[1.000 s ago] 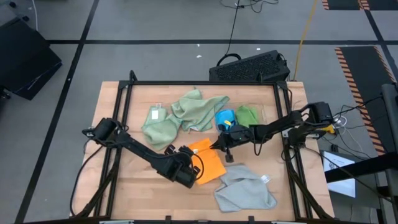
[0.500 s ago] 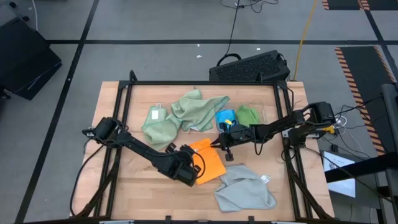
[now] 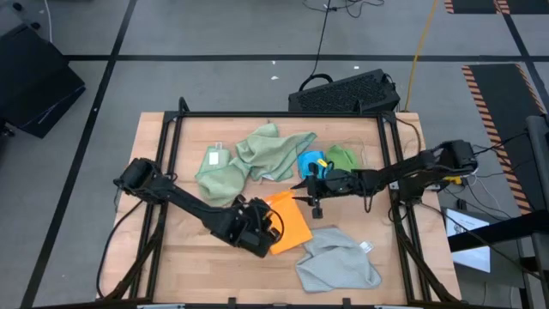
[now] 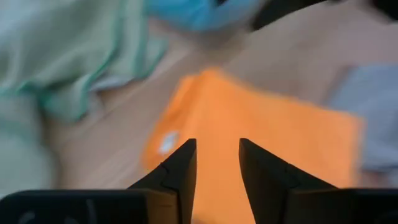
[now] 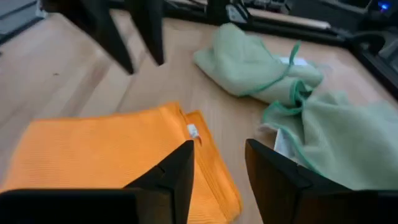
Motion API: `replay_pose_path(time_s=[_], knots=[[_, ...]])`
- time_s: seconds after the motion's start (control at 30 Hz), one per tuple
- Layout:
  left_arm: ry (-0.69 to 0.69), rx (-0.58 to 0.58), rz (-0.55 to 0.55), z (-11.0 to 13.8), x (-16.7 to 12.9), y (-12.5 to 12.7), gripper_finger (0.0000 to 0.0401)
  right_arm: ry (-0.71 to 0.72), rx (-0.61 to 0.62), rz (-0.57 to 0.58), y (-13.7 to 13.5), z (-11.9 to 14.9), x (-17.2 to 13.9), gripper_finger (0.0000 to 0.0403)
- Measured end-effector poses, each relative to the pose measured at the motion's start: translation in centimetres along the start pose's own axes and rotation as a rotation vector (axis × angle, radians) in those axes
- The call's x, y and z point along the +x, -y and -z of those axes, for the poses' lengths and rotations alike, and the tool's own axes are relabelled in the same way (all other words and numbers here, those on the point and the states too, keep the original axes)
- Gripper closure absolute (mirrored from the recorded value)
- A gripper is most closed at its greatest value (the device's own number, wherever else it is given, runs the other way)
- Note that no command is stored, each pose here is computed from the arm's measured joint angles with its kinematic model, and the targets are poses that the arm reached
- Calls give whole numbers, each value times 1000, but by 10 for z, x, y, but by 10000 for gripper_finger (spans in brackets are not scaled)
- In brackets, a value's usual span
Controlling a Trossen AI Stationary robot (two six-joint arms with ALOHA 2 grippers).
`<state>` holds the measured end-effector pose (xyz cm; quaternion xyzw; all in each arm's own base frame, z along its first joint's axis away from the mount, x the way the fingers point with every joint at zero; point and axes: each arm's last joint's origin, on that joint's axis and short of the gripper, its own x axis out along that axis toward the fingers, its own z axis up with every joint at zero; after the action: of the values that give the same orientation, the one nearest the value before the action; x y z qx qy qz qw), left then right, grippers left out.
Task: Fold microfiber towels
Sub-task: Fold the yellow microfiber cloth
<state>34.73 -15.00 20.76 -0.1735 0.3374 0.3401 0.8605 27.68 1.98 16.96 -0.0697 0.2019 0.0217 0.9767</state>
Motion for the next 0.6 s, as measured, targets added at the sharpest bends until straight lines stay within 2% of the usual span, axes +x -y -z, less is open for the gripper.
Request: replay_pose_path(time_s=[0.1,0.17,0.3,0.43,0.6], knots=[[81,58,95,-1,-3,15,280,-2,-5,-31,-7,-7,-12,260],[98,83,137,4,6,24,279,-5,8,-57,-14,-11,-19,260],[35,169,172,30,39,35,279,-32,-22,-94,-37,-14,-31,267],[-56,183,176,52,56,38,279,-95,-56,-101,-61,-9,-40,274],[-160,233,185,68,52,38,279,-159,-14,-164,-82,-1,-46,277]])
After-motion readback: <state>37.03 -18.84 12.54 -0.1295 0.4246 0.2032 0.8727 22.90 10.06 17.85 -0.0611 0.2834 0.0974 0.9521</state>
